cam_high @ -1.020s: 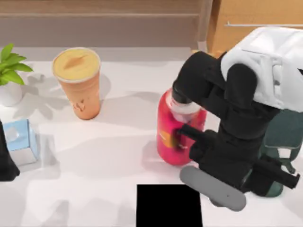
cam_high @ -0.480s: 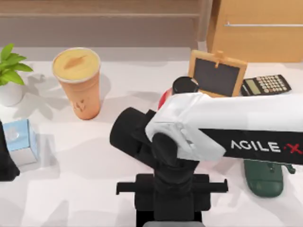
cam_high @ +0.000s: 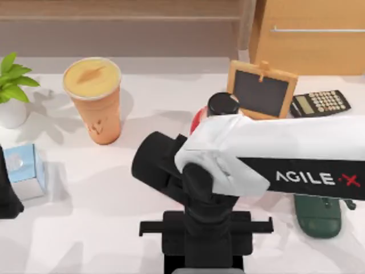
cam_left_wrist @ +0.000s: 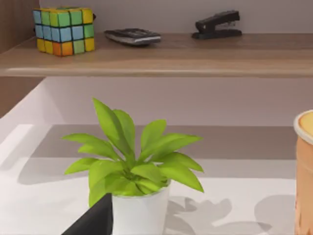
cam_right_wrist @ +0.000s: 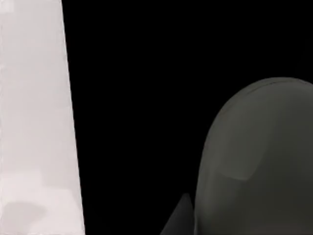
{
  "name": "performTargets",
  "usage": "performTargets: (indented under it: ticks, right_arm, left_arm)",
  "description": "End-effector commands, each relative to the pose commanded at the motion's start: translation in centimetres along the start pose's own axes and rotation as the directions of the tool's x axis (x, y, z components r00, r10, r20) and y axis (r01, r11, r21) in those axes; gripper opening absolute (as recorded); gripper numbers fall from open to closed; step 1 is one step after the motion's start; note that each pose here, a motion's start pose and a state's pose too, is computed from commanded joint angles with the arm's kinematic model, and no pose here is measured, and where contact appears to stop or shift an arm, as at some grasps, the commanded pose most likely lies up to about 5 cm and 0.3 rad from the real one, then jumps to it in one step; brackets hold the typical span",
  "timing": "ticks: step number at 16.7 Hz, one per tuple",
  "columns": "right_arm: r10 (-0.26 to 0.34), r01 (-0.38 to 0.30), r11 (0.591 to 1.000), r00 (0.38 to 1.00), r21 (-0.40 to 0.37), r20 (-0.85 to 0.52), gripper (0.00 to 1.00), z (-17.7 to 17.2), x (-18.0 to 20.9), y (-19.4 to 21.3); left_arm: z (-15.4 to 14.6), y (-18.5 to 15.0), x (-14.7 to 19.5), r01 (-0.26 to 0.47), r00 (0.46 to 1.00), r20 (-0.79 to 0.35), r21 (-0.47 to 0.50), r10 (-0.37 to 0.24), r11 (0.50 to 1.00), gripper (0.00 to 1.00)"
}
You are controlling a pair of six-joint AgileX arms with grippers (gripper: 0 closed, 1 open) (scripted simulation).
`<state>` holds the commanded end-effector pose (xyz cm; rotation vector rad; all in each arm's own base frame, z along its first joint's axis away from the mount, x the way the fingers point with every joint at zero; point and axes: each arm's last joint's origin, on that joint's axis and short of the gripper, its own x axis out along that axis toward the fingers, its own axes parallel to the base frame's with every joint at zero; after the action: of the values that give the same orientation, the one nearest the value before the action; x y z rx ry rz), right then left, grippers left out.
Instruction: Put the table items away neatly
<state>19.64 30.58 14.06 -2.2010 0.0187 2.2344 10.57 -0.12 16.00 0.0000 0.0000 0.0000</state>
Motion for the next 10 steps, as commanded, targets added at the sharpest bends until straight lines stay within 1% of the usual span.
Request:
performTargets:
  ticks: [6,10]
  right_arm:
    - [0.000,0.000,1.000,1.000,-0.004,-0.001,0.00,0.04,0.56,-0.07]
    - [0.000,0.000,1.000,1.000,-0.004,-0.001,0.30,0.04,0.56,-0.07]
  left_arm:
    - [0.00,0.00,0.00,0.000,1.000,0.000,0.000,0.000,1.000,1.00]
    - [0.00,0.00,0.00,0.000,1.000,0.000,0.000,0.000,1.000,1.00]
